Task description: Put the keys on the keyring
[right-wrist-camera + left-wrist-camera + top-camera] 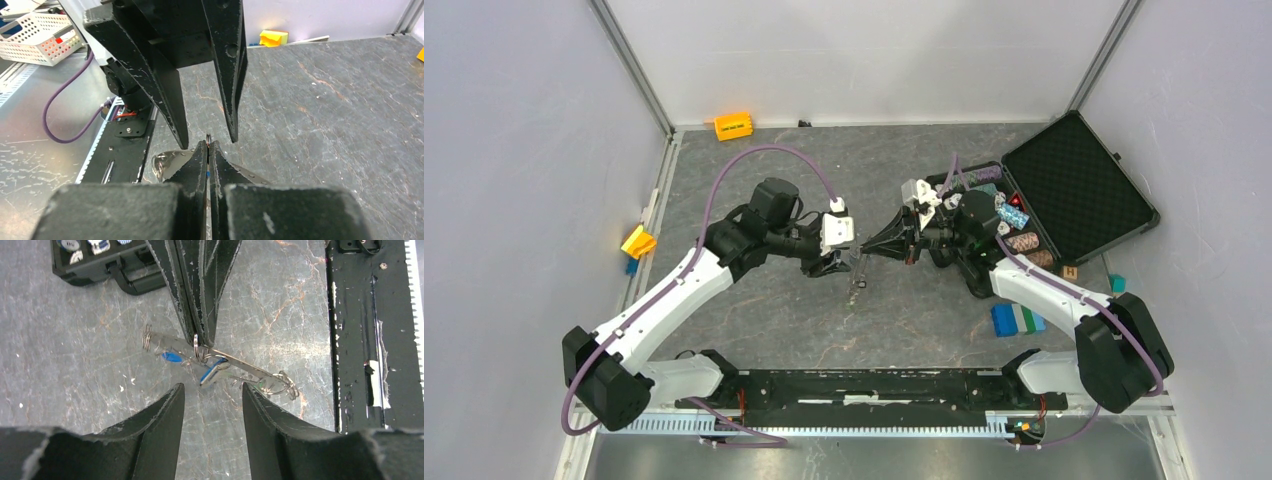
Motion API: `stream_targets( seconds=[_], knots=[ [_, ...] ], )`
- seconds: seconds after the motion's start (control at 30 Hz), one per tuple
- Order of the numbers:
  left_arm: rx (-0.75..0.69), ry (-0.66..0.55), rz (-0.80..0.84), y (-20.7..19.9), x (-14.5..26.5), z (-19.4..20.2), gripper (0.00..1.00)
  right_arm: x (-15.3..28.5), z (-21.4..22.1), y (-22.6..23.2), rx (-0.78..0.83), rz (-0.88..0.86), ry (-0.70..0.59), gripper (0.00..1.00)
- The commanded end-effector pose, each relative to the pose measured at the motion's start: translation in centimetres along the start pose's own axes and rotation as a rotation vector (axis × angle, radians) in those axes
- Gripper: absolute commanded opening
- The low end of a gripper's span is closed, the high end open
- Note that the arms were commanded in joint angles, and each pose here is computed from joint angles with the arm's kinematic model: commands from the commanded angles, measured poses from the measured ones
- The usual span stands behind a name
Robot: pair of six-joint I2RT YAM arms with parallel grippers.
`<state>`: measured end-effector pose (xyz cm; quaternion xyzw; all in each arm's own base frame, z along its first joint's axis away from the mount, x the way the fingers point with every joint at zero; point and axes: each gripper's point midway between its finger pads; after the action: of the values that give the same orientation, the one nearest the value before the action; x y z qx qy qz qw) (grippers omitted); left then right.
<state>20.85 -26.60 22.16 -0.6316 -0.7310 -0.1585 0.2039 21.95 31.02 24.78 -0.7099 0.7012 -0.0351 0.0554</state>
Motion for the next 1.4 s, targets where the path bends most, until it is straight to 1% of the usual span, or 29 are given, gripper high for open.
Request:
stream_targets(
  seconds=[0.0, 0.13, 0.23, 0.3, 0.4, 0.5, 0.53, 0.63, 0.87, 1.07, 1.13, 1.27, 1.37],
  knots=[
    [-0.121, -0.064, 0.038, 0.1, -0.2, -1.7, 0.53, 0.0, -3.0, 0.5, 0.089, -0.044, -0.074, 0.00],
    [-0.133, -0.075, 0.063, -0.2, -0.4, -1.8, 0.51, 0.0, -3.0, 0.8, 0.088, -0.059, -0.080, 0.00],
    [-0.110, -0.101, 0.090, -0.6, -0.7, -2.3, 0.48, 0.0, -3.4, 1.1, 0.080, -0.069, -0.100, 0.00],
    [-0.086, -0.121, 0.115, -0.9, -1.0, -2.7, 0.44, 0.0, -3.6, 1.1, 0.078, -0.072, -0.108, 0.00],
    [-0.049, -0.147, 0.152, -1.4, -1.4, -3.1, 0.31, 0.0, -3.8, 1.2, 0.073, -0.076, -0.120, 0.00],
    [-0.027, -0.163, 0.172, -1.8, -1.6, -3.3, 0.11, 0.0, -3.9, 1.3, 0.074, -0.076, -0.126, 0.00],
    [-0.022, -0.166, 0.176, -1.9, -1.6, -3.3, 0.07, 0.0, -3.9, 1.3, 0.075, -0.077, -0.128, 0.00],
    [-0.002, -0.180, 0.176, -2.0, -1.7, -3.5, 0.02, 0.1, -3.8, 1.4, 0.070, -0.079, -0.133, 0.00],
    [0.065, -0.197, 0.169, -1.8, -2.5, -3.6, 0.02, 0.0, -3.6, 1.3, 0.051, -0.076, -0.145, 0.00],
    [0.120, -0.203, 0.124, -0.7, -3.1, -4.2, 0.04, 0.0, -3.0, 1.3, 0.040, -0.068, -0.143, 0.00],
    [0.115, -0.200, 0.111, -0.5, -2.9, -4.1, 0.09, 0.0, -3.0, 1.3, 0.046, -0.066, -0.139, 0.00],
    [0.072, -0.176, 0.079, -0.5, -2.1, -3.9, 0.26, 0.0, -2.6, 1.1, 0.052, -0.056, -0.120, 0.00],
    [0.036, -0.153, 0.043, -0.3, -1.2, -3.8, 0.35, 0.0, -2.3, 0.9, 0.058, -0.047, -0.104, 0.00]
  ],
)
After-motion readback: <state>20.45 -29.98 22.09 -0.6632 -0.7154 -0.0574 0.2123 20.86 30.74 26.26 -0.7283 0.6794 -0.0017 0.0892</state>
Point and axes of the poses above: each gripper's point midway between its finger pads, its own x axis back along the fingers, its own y axis along the line the jaws close on, z = x × y, and after that the axes turned 12 degrees about x, right-handed
